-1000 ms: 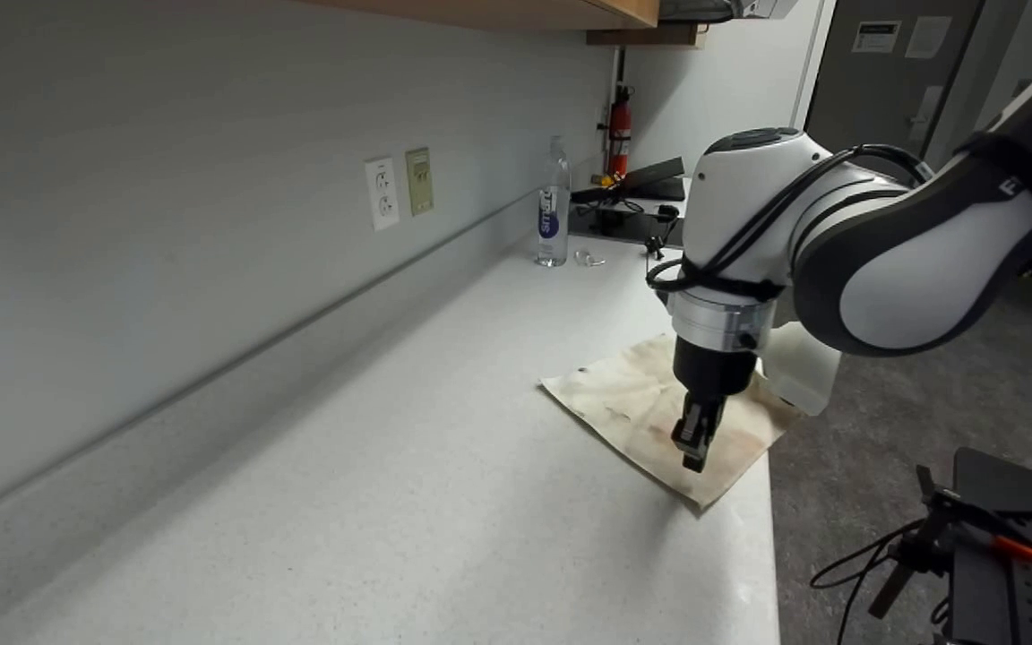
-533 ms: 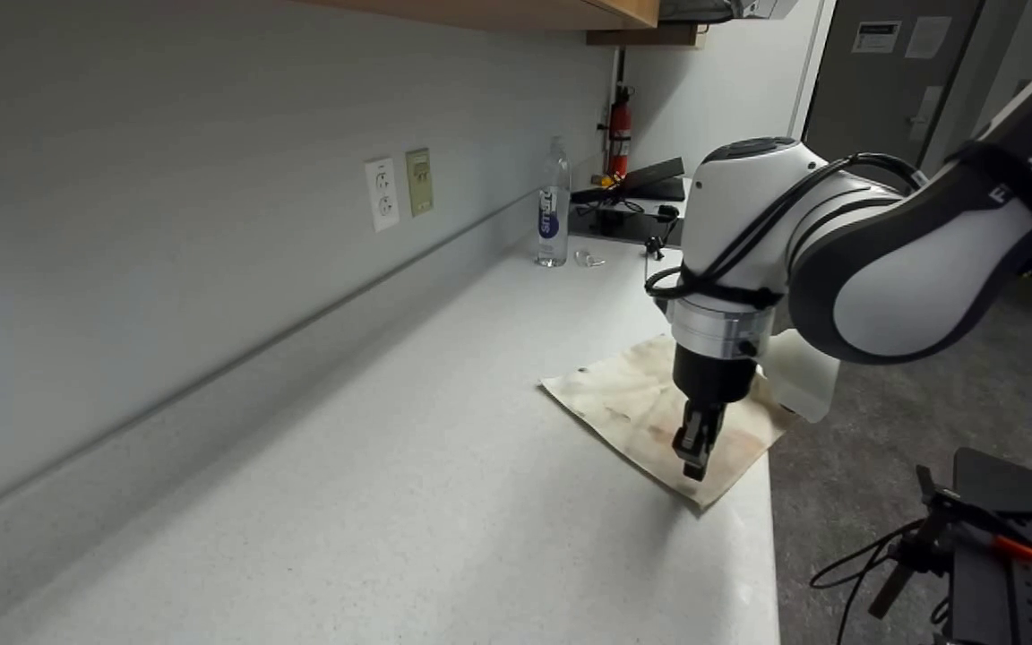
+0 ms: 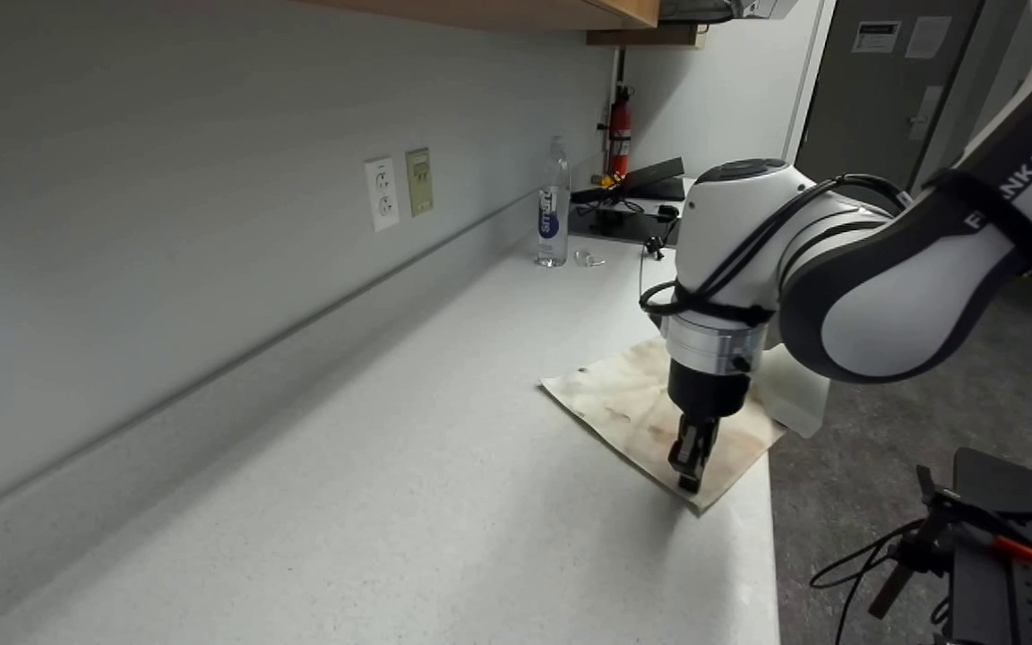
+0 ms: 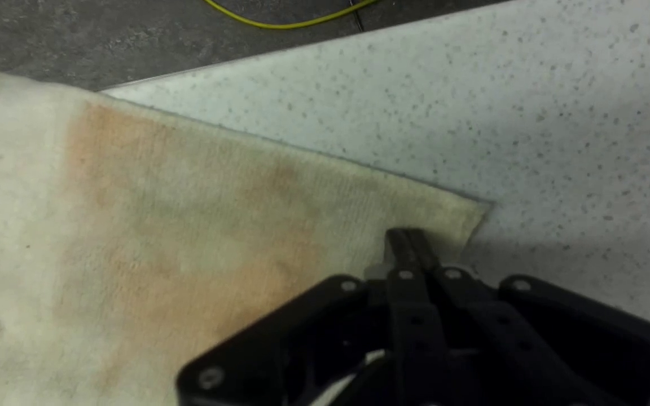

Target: Unfold the napkin completely

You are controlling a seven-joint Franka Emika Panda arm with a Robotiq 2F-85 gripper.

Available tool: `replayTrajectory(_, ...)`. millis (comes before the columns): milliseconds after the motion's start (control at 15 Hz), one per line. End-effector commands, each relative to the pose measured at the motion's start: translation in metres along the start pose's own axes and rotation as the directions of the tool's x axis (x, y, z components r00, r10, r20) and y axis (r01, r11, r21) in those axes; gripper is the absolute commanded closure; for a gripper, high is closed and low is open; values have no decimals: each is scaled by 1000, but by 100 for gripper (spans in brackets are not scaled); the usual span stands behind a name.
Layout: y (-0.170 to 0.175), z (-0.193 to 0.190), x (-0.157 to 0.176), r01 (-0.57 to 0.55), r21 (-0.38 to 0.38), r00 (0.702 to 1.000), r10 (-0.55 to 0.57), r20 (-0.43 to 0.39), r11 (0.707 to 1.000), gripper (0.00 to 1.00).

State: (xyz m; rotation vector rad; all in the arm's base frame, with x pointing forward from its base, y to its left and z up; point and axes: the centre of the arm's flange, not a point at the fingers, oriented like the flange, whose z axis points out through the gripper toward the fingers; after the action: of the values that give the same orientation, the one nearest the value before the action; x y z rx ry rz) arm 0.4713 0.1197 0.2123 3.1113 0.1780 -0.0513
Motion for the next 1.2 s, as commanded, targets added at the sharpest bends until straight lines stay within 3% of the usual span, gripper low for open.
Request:
replayTrajectory(0, -10, 3, 11, 40, 38, 999, -39, -7, 998, 100)
replayTrajectory(533, -45, 4, 71, 120, 92, 992, -116, -44, 989, 100)
replayTrajectory(1133, -49, 2, 134, 143, 44, 983, -137, -121, 989, 100)
